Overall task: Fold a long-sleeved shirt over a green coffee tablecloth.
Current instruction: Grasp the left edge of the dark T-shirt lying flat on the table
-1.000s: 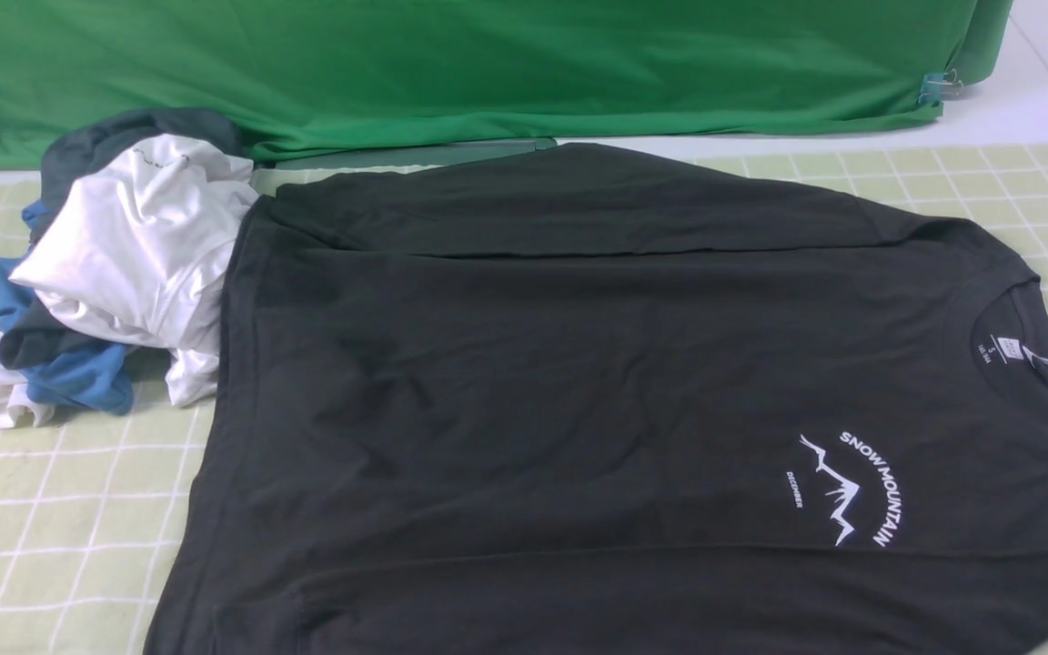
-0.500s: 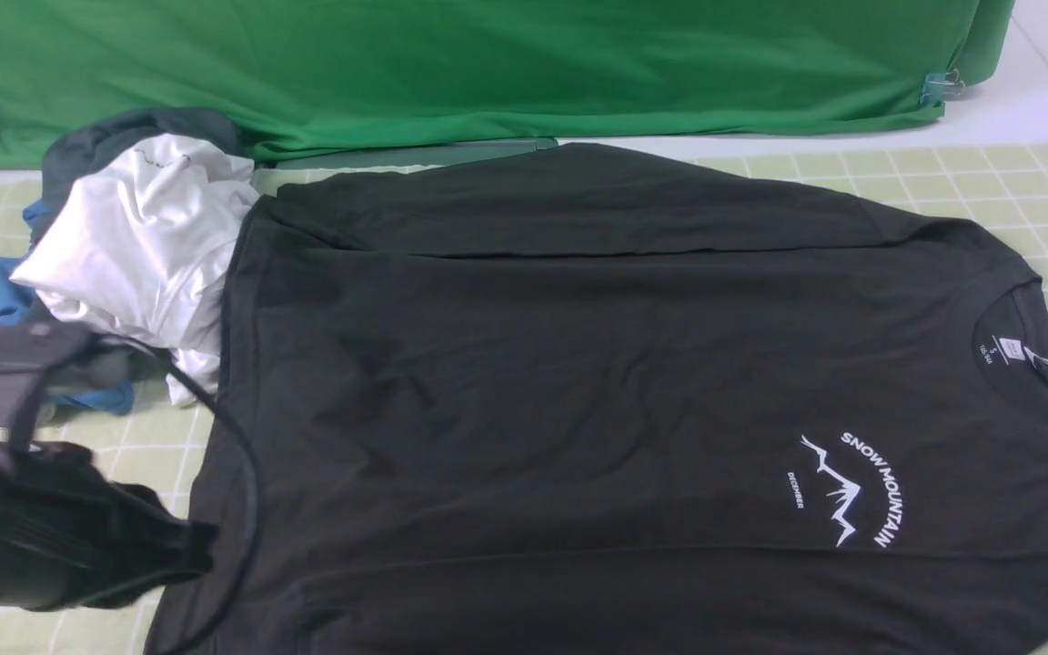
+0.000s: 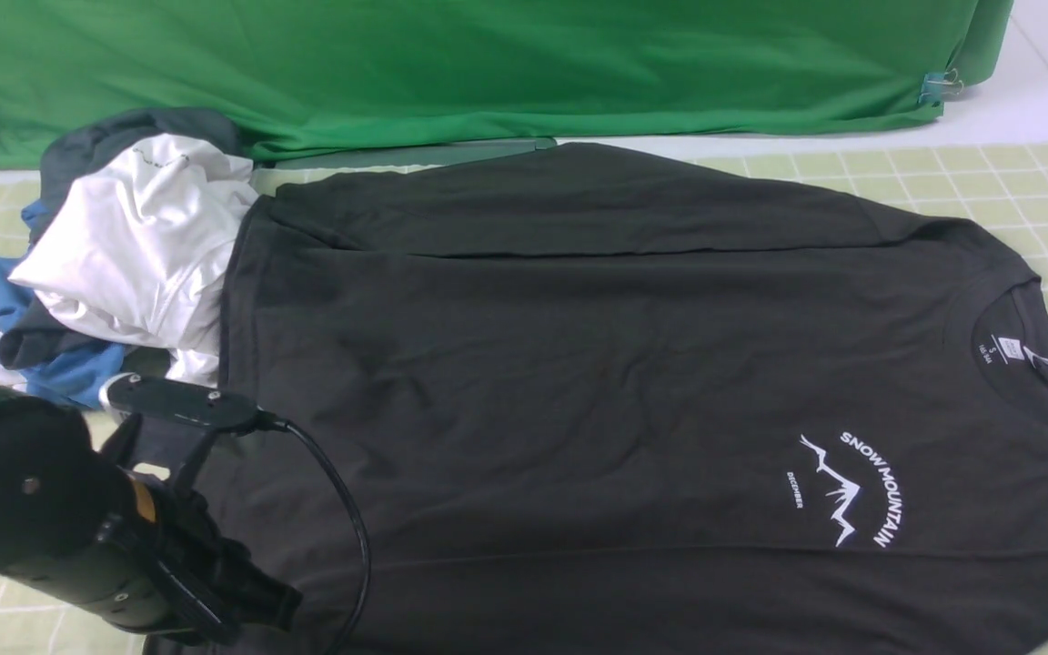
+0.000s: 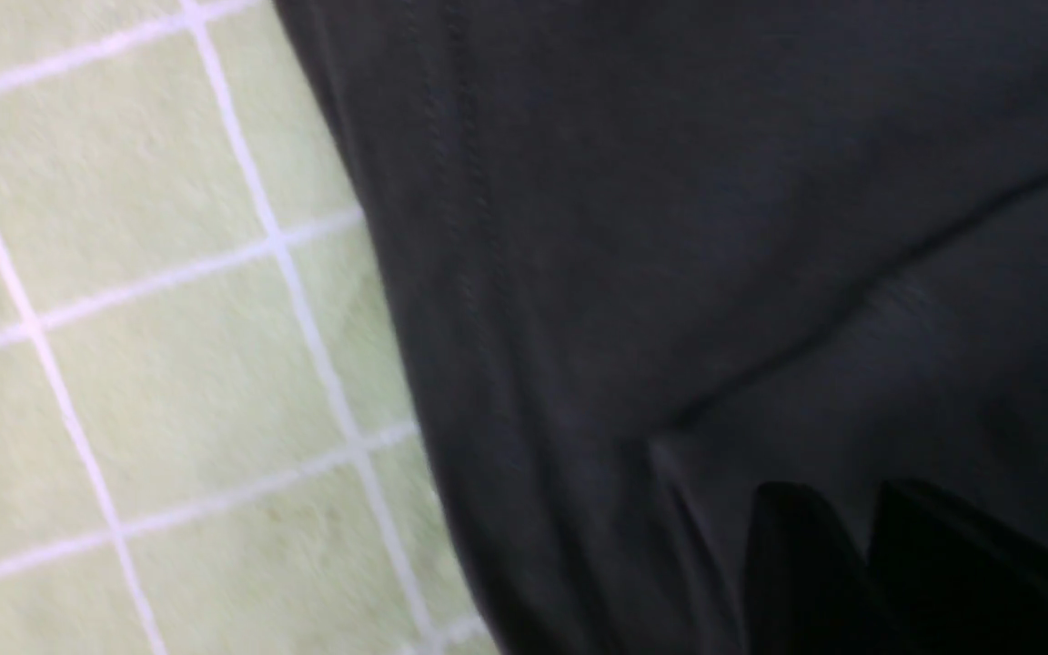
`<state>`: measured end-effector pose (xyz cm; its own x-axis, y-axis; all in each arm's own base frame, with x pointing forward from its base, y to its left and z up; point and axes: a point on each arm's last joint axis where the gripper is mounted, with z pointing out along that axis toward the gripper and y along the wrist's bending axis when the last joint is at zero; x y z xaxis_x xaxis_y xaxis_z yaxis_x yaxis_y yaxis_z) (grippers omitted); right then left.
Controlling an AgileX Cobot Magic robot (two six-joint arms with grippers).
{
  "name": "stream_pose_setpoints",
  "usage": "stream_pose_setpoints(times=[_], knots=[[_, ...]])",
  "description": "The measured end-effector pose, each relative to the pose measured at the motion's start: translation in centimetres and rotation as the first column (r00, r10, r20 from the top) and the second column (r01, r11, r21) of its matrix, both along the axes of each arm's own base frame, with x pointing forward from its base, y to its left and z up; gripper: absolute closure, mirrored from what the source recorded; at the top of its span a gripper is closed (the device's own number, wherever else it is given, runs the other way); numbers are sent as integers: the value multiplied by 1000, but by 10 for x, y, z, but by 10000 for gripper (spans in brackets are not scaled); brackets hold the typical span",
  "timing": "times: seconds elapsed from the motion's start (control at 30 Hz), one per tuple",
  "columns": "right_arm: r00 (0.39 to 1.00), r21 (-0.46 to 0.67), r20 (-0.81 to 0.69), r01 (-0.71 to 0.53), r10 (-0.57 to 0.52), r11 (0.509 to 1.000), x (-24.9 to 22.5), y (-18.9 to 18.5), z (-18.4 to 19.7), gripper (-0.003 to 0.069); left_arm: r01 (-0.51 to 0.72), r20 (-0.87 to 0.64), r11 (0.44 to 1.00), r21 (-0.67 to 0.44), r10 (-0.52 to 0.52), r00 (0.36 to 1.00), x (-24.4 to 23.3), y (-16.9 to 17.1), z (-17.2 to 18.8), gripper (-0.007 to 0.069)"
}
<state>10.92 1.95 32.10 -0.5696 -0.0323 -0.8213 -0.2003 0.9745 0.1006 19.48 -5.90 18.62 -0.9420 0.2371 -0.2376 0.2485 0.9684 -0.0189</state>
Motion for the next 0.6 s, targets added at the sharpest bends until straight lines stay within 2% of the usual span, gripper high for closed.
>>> stream_pose_setpoints(times=[0.13,0.27,0.4,0.5,0.6], knots=[[1000,11,-6,-23,24,1000,0,2,0,655,10,5,1000,22,-10,1000,7,0,-9,256],[999,11,-11,-30,30,999,-1,3,0,655,8,36,1000,11,-8,999,14,-3,-15,111],[999,12,-16,-32,32,999,-1,3,0,655,-7,16,1000,-1,7,1000,16,-4,-20,70],[999,12,-17,-32,33,999,-1,3,0,655,-15,-6,1000,-3,15,1000,16,-5,-24,83],[999,12,-18,-33,33,999,-1,3,0,655,-25,-37,1000,-3,25,999,16,-6,-29,136]])
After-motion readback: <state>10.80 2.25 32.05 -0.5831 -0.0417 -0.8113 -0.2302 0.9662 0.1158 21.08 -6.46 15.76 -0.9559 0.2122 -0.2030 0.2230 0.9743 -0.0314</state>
